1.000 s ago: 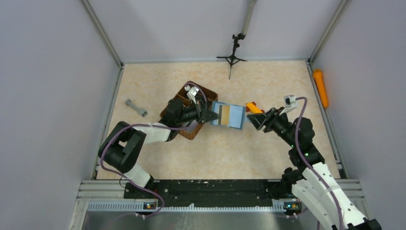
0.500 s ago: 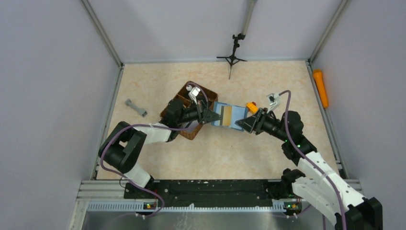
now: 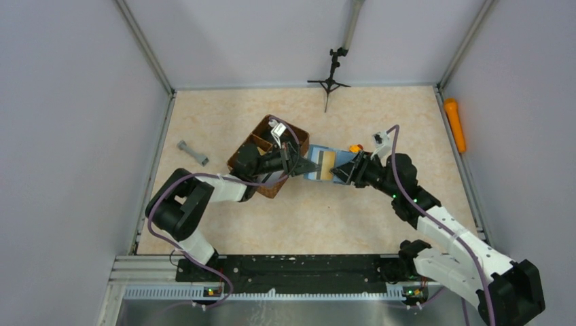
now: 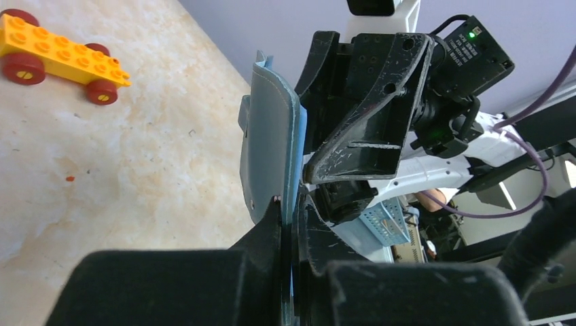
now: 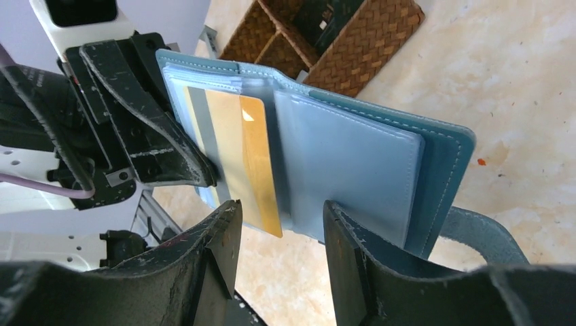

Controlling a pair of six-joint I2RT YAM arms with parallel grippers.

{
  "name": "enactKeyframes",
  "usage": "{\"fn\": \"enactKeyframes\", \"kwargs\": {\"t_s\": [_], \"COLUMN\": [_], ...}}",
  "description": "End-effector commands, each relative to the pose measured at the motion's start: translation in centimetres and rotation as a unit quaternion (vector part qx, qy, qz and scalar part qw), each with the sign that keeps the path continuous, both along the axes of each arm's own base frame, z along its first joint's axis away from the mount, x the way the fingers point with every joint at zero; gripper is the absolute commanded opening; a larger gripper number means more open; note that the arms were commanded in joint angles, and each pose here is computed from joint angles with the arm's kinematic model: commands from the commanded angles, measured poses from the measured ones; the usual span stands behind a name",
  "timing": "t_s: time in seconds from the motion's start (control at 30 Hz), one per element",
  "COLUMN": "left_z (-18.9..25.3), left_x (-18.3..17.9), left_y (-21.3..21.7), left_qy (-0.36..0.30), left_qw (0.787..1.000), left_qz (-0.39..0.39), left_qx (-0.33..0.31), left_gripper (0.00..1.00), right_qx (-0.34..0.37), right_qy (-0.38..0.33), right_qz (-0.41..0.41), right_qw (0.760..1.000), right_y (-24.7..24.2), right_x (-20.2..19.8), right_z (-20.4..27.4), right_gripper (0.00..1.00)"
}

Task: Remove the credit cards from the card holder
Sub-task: Remove the credit card from the card holder.

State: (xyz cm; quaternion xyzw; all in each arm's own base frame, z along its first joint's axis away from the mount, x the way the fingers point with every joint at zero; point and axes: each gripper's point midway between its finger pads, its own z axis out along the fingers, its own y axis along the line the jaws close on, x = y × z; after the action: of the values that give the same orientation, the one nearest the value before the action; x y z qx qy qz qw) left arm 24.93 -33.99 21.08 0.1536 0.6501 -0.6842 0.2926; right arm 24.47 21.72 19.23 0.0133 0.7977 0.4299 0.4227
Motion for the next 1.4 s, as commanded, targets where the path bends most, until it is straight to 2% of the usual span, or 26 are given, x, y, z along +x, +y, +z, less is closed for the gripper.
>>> {"fn": "enactKeyframes", "kwargs": {"t_s": [0.0,0.27,0.47,0.63,0.83,1.0,1.13,1.27,1.37], "left_z": [4.1,4.7,5.5,5.4,5.4,5.4,5.7,5.7,5.3], "left_x": [-1.6,-2.5,-3.3,-3.2,-3.2,-3.0,-3.2,-3.0,-2.5], "left_y": [-0.2,-0.5,-0.2,-0.2,-0.2,-0.1,0.2,0.4,0.2], "left_qy": [-0.067,-0.076,-0.086,-0.083,-0.083,-0.081,-0.078,-0.077,-0.072], "left_qw": [0.995,0.993,0.990,0.990,0.990,0.991,0.989,0.989,0.991], "left_qz": [-0.040,-0.057,-0.073,-0.071,-0.072,-0.067,-0.072,-0.071,-0.063], "left_qx": [-0.055,-0.064,-0.086,-0.085,-0.085,-0.085,-0.099,-0.103,-0.091], "left_gripper": [0.00,0.00,0.00,0.00,0.00,0.11,0.18,0.18,0.07], "right_qx": [0.041,0.127,0.133,0.159,0.199,0.200,0.194,0.189,0.185], "right_qy": [-0.077,-0.105,-0.100,-0.112,-0.132,-0.125,-0.117,-0.113,-0.111], "right_qz": [-0.014,0.046,0.051,0.069,0.099,0.087,0.069,0.068,0.068], "right_qw": [0.996,0.985,0.985,0.978,0.966,0.968,0.972,0.973,0.974], "right_y": [-0.5,0.5,0.5,0.7,1.0,0.4,-0.4,-0.7,-0.8], "right_x": [0.3,-1.3,-1.4,-2.2,-3.4,-3.2,-2.9,-3.1,-3.1], "right_z": [4.1,6.6,6.3,7.2,8.5,8.2,7.5,7.0,6.8], "right_gripper": [0.47,0.39,0.38,0.28,0.12,0.00,0.00,0.00,0.00]}}
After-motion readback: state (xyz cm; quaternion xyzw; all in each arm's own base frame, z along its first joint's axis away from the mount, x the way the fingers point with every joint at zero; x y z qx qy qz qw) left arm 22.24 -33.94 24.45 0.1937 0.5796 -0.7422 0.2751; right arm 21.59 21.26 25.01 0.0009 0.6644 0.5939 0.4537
